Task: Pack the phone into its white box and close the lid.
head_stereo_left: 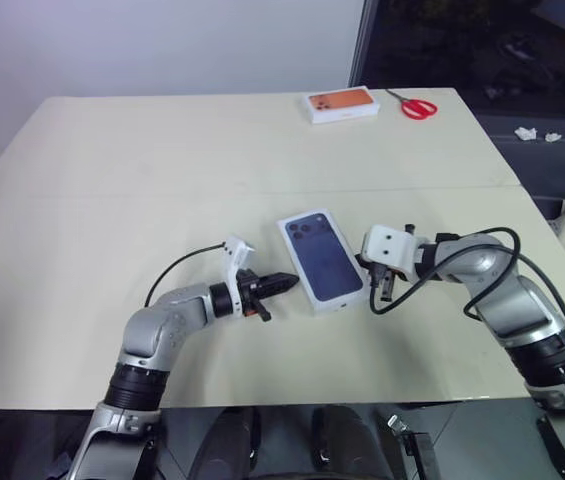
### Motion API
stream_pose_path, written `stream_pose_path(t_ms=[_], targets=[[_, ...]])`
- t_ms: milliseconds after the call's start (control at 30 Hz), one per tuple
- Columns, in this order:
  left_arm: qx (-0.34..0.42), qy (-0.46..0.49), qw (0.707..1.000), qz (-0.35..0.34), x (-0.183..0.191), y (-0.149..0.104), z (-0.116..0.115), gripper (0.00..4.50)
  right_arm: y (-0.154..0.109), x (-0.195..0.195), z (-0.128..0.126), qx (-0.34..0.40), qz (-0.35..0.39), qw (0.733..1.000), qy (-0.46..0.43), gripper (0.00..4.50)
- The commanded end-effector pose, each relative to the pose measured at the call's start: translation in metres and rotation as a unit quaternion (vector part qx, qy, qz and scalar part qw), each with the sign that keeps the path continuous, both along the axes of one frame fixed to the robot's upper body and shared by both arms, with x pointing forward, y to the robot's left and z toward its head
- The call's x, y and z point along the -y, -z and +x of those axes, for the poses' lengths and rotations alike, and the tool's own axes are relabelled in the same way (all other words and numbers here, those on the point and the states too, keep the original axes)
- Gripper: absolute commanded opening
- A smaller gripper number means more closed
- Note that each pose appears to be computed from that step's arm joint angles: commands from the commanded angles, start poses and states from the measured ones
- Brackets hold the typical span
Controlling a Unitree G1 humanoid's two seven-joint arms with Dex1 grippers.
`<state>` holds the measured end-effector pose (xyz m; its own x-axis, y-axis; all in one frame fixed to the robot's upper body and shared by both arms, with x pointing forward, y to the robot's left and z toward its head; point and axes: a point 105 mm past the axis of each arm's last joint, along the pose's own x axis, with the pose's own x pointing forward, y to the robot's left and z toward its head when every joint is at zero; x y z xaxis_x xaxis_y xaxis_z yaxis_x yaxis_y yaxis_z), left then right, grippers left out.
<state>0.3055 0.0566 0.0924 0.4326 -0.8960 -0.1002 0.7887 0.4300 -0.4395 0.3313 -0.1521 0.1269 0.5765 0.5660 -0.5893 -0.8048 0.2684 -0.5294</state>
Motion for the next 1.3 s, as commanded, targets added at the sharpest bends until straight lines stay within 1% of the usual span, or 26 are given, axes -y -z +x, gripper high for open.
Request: stream_pose_path(t_ms=[33,233,433,600,700,833,900,967,1033,1100,1200,1300], targets=[[0.023,0.011,1.000,-0.008,0.008,-0.011,0.002,0.22,-0.007,-0.001,-0.001,0.021,-0.002,1.000,-0.008,0.03],[0.020,0.016,1.000,-0.002,0.012,-0.008,0.002,0.22,-0.003,-0.004,-0.001,0.019,0.000,1.000,-0.004,0.03],[0.010,0.005,1.000,0.002,0.003,-0.002,0.000,0.22,0.000,-0.009,-0.003,0.015,0.003,1.000,-0.011,0.03],[0.015,-0.008,1.000,0.002,-0.004,-0.003,0.000,0.22,0.000,-0.003,-0.002,0.017,-0.008,1.000,-0.009,0.03],[0.023,-0.016,1.000,-0.012,-0.007,-0.014,0.004,0.22,-0.008,0.001,0.002,0.025,-0.009,1.000,-0.005,0.03],[0.058,-0.023,0.997,-0.050,-0.004,-0.049,0.017,0.22,-0.040,0.003,0.015,0.026,0.085,0.996,0.026,0.03],[0.071,-0.020,0.996,-0.057,0.002,-0.059,0.023,0.22,-0.048,0.001,0.020,0.029,0.114,0.993,0.031,0.03],[0.077,-0.016,0.995,-0.057,0.009,-0.062,0.027,0.22,-0.051,-0.007,0.020,0.022,0.137,0.990,0.026,0.03],[0.080,-0.011,0.996,-0.047,0.015,-0.059,0.031,0.22,-0.048,-0.015,0.016,0.016,0.139,0.990,0.012,0.03],[0.083,-0.011,0.996,-0.030,0.019,-0.051,0.033,0.22,-0.039,-0.022,0.009,0.000,0.138,0.990,0.001,0.03],[0.064,-0.011,0.998,-0.007,0.023,-0.033,0.034,0.22,-0.016,-0.022,-0.004,-0.033,0.106,0.994,-0.011,0.03],[0.053,0.006,0.997,0.055,0.022,-0.001,0.025,0.22,0.017,-0.010,-0.019,-0.067,0.044,0.997,-0.015,0.03]])
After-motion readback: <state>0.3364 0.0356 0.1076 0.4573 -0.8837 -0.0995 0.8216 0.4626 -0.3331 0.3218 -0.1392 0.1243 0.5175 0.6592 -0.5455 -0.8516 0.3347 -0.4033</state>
